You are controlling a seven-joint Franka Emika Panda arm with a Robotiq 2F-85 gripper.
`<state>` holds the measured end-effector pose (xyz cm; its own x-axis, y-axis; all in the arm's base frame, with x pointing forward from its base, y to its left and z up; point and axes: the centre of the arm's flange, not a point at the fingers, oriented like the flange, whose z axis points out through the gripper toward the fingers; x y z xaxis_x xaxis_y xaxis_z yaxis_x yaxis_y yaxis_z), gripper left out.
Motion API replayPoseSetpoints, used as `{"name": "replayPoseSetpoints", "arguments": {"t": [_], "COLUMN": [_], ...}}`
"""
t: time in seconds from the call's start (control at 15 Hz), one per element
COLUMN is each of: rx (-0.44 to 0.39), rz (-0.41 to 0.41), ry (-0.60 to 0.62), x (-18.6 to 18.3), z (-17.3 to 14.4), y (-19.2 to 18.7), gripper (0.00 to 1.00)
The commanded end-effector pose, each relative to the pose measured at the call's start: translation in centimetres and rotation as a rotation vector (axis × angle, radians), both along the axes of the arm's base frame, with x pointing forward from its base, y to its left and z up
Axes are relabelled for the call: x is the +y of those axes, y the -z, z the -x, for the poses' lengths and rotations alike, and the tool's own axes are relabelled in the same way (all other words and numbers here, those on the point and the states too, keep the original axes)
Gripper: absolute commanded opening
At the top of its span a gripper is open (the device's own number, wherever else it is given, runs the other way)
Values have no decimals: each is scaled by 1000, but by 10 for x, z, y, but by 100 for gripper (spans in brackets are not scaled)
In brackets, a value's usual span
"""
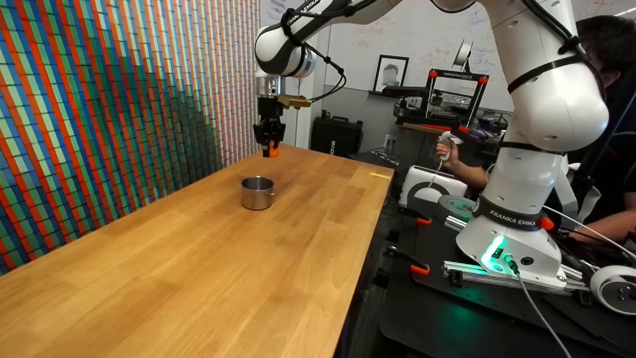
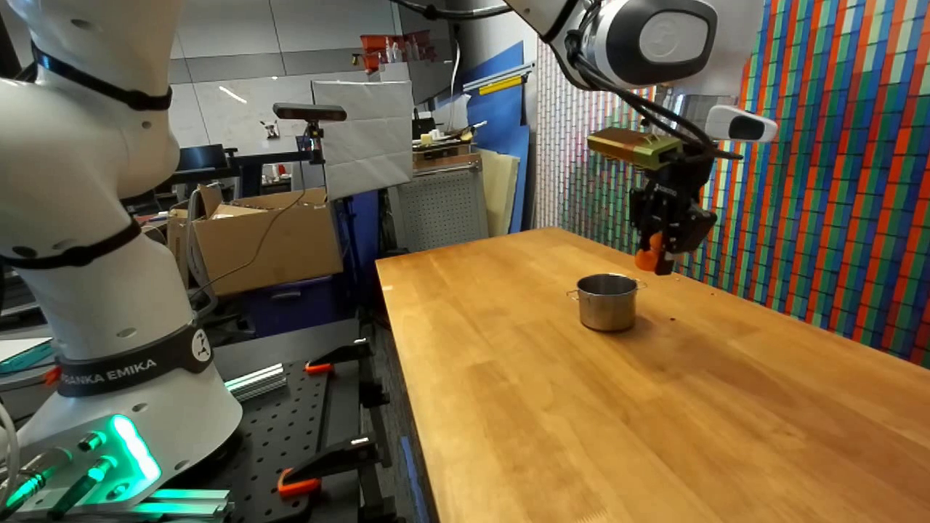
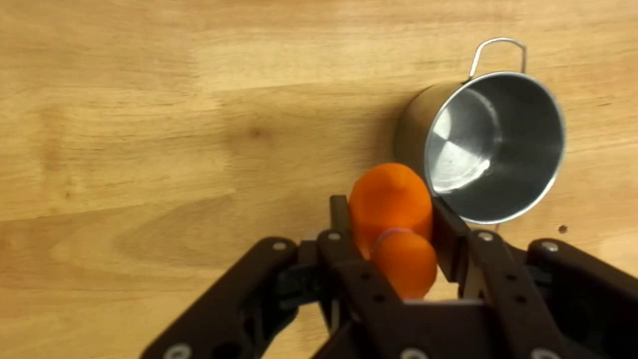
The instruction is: Pick up the orange object and put it in the bowl
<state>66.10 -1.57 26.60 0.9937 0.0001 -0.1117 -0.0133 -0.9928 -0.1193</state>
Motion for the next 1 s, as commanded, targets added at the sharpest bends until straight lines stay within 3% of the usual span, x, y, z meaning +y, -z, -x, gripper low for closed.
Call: {"name": "replayPoseSetpoints", "arguments": {"t": [0.0,0.4,0.47,0.53,0.8,0.93], "rx": [31,65,71,76,64,67], "rz": [-65,-119,-125,-129,-98,-72], "ry": [4,-23,-29,-35,-54,-35], "x": [15,53,59,66,74,61], "z": [13,29,31,32,29,22], "y": [-15,9,13,17,33,36], "gripper": [19,21,50,68,98,100]}}
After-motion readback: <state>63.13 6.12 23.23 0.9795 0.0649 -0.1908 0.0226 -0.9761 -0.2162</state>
